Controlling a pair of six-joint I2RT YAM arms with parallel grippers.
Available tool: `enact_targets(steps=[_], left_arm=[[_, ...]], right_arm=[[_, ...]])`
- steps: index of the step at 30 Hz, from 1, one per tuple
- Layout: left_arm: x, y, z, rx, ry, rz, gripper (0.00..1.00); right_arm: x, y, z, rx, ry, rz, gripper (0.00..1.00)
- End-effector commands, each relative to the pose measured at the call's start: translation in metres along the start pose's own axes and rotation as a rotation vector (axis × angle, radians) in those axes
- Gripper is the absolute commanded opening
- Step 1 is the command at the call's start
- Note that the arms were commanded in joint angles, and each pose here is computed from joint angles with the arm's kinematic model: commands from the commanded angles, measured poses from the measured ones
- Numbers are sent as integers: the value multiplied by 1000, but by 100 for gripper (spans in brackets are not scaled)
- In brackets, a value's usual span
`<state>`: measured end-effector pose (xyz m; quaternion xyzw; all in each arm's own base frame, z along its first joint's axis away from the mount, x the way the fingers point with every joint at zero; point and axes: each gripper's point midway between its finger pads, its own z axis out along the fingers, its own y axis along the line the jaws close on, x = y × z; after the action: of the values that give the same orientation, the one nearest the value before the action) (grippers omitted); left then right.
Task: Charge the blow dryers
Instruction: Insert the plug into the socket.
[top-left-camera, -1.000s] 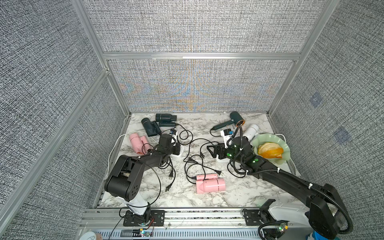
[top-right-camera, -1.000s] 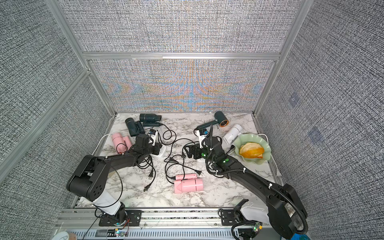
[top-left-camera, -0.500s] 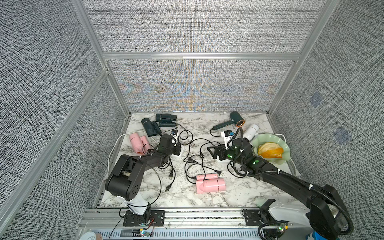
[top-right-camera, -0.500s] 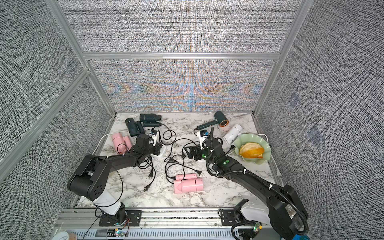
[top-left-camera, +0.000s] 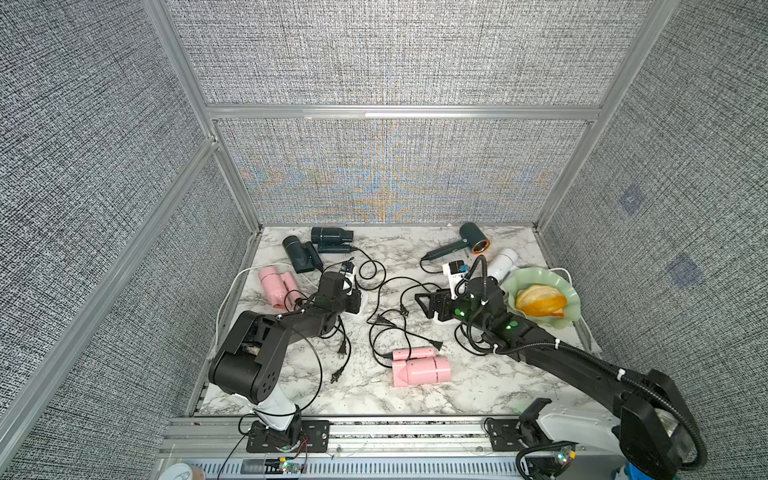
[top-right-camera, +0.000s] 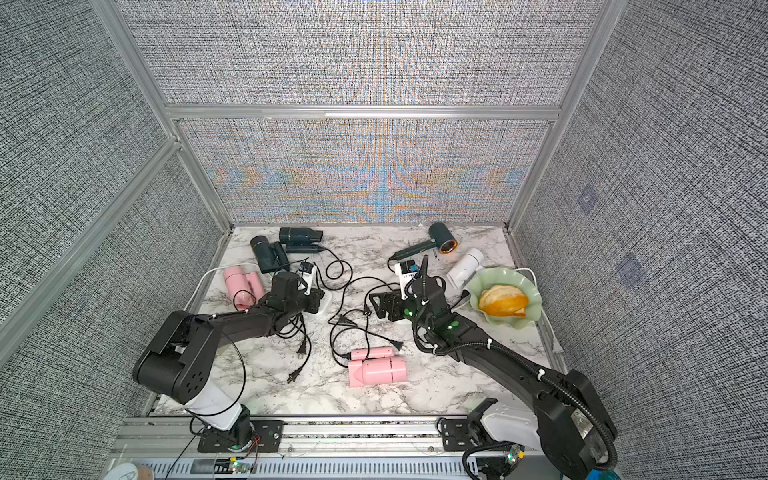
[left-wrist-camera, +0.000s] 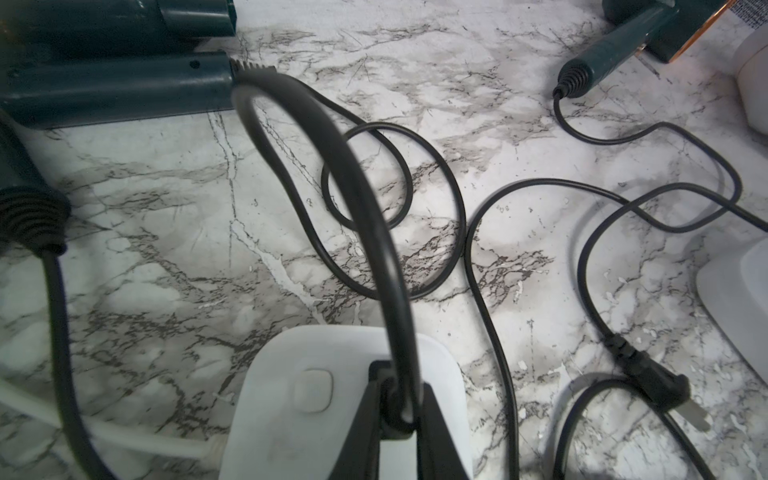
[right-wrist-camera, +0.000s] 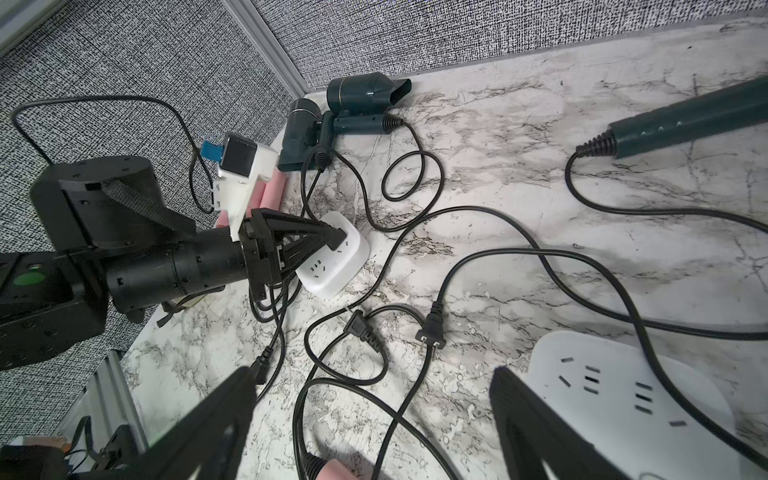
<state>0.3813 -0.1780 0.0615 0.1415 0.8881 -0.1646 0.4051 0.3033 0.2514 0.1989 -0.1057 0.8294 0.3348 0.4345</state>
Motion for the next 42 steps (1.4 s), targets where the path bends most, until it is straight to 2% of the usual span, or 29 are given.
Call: enact_targets(steps=[1, 18, 23, 42], left_arm=[[25, 6, -2, -29, 87, -43, 5], [42, 6, -10, -32, 130, -67, 4], [51, 9, -8, -47, 173, -74, 3], [69, 5, -7, -53, 199, -129, 3]], right_arm=[[-5, 1, -1, -4, -21, 2, 90], [-5, 1, -1, 0, -25, 1, 90], [-3, 1, 1, -5, -22, 0, 90], [-3, -1, -2, 5, -32, -5, 90]])
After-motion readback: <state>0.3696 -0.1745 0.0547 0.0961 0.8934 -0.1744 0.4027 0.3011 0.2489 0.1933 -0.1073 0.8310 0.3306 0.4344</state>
